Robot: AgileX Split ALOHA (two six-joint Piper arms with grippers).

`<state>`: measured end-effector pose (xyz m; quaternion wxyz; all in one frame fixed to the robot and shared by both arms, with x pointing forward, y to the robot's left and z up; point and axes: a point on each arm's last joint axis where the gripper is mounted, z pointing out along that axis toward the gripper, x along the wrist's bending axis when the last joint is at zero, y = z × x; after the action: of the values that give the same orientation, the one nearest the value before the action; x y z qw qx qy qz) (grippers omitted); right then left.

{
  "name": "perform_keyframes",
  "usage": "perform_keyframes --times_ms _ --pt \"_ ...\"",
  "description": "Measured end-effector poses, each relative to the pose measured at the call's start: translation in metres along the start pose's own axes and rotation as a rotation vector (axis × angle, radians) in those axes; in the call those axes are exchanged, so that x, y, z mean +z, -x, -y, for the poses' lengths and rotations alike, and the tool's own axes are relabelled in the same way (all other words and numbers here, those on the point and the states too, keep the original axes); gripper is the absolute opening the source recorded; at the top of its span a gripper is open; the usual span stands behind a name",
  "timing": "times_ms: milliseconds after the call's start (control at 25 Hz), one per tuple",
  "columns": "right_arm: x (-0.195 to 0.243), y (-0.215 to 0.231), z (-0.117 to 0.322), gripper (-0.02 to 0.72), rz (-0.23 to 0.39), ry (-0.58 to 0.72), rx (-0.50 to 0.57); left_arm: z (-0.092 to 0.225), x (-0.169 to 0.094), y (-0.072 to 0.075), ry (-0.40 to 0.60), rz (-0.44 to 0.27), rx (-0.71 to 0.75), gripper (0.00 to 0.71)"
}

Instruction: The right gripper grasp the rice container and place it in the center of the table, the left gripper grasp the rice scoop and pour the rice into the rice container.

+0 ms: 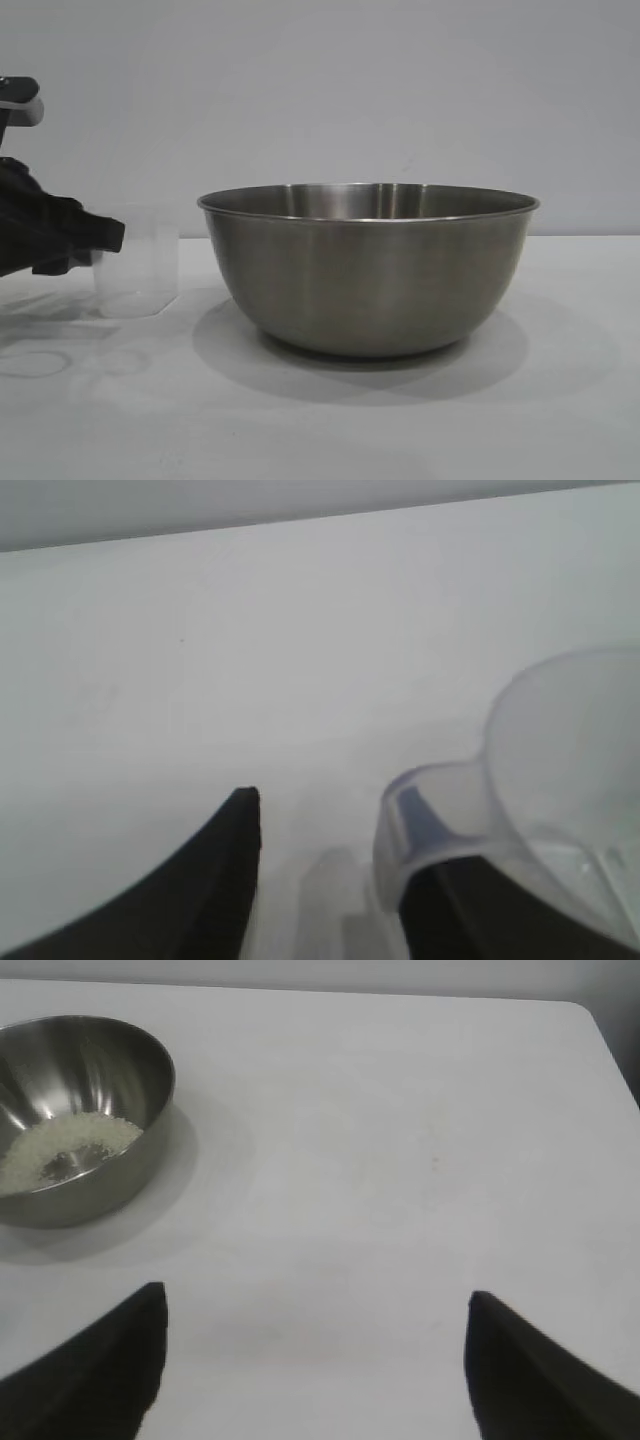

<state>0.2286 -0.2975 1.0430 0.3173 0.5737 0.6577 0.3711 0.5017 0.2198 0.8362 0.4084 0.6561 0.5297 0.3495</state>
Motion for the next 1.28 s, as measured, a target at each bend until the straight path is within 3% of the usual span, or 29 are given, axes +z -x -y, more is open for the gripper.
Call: perform_keyframes --times_ms 320,640,1000,1280 --pt "0.0 0.0 0.0 0.557 0.0 0.0 0.0 -0.02 -0.04 0.001 0.031 0.074 0.028 0.309" --pt "0.0 0.0 0.0 0.557 0.0 0.0 0.0 -0.055 -0.074 0.0 -0.043 0.096 0.019 0.309" --pt "0.0 0.0 0.0 0.557 0.0 0.0 0.0 -0.111 -0.102 0.002 -0.151 0.13 -0.028 0.309" --pt "0.0 0.0 0.0 0.557 0.0 0.0 0.0 -0.164 -0.145 0.001 -0.172 0.164 -0.01 0.309"
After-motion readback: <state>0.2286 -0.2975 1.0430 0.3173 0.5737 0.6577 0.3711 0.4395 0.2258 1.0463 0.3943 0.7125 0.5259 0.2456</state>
